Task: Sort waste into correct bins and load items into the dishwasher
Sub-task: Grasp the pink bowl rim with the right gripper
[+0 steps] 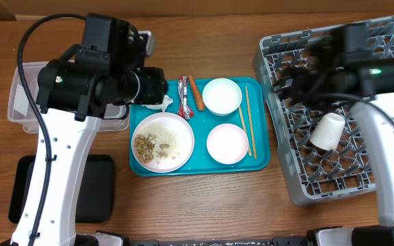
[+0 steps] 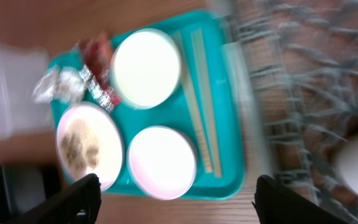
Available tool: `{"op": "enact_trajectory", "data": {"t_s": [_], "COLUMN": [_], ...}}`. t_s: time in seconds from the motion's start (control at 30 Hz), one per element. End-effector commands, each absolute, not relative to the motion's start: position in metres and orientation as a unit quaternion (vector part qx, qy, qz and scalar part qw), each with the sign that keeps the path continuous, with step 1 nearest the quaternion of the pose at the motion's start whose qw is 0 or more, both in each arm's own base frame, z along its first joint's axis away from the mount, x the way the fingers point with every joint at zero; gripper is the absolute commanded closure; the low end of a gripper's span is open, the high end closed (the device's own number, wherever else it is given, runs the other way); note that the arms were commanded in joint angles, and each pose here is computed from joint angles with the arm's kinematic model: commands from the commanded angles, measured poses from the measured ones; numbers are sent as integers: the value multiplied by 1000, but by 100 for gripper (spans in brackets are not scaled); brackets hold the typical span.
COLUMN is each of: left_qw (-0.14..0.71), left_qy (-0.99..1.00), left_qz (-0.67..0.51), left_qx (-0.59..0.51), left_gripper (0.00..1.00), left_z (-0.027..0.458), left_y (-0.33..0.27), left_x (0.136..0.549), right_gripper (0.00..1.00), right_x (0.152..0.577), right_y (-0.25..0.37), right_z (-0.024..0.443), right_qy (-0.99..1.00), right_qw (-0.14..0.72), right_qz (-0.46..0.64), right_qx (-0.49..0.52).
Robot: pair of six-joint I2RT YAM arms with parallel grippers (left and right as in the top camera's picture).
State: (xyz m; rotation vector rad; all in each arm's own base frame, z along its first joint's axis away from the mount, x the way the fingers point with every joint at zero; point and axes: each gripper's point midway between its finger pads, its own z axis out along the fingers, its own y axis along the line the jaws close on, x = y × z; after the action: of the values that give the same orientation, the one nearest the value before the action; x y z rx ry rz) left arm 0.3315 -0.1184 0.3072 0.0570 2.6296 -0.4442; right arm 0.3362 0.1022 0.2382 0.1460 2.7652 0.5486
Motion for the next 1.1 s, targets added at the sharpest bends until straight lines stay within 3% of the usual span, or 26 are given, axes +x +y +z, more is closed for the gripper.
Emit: {"op": "enact_trajectory", "data": {"t_s": [0.0,0.1,0.2,0.37,0.4,0.43,0.77,0.97,1.07], "left_qw": [285,315,341,351,349,346,336,331,331], "left_qy": [952,942,931,928,929,930,934,936,936], "left_qz": [-85,-56,-54,-52,-51,-51,-48,-46,-46], "left_qx": [-70,-104,-119,-112,-112,-112,-112,-112,-112], "left_gripper": [51,45,33,24,19,0,0,0,0], "left_z": [326,342,358,366,365,364,358,355,355], "left_y": [-73,-47,-34,-30,-30,-30,-31,-31,-31], "left_x": [329,318,307,295,294,293,297,299,300], "right_gripper": [23,25,27,28,32,34,43,44,50], "right_x": [329,324,319,324,324,323,296,277,275], "right_y": [130,136,144,146,146,145,141,160,159], "right_z": [220,196,179,167,163,159,81,52,44], "right_qy": [978,988,991,992,993,994,998,989,990], "right_qw": [140,120,95,86,80,71,-18,-42,-41], "right_qz": [157,101,95,91,89,86,53,121,122], "right_qx": [-4,-5,-14,-14,-13,-13,-18,-67,-65]}}
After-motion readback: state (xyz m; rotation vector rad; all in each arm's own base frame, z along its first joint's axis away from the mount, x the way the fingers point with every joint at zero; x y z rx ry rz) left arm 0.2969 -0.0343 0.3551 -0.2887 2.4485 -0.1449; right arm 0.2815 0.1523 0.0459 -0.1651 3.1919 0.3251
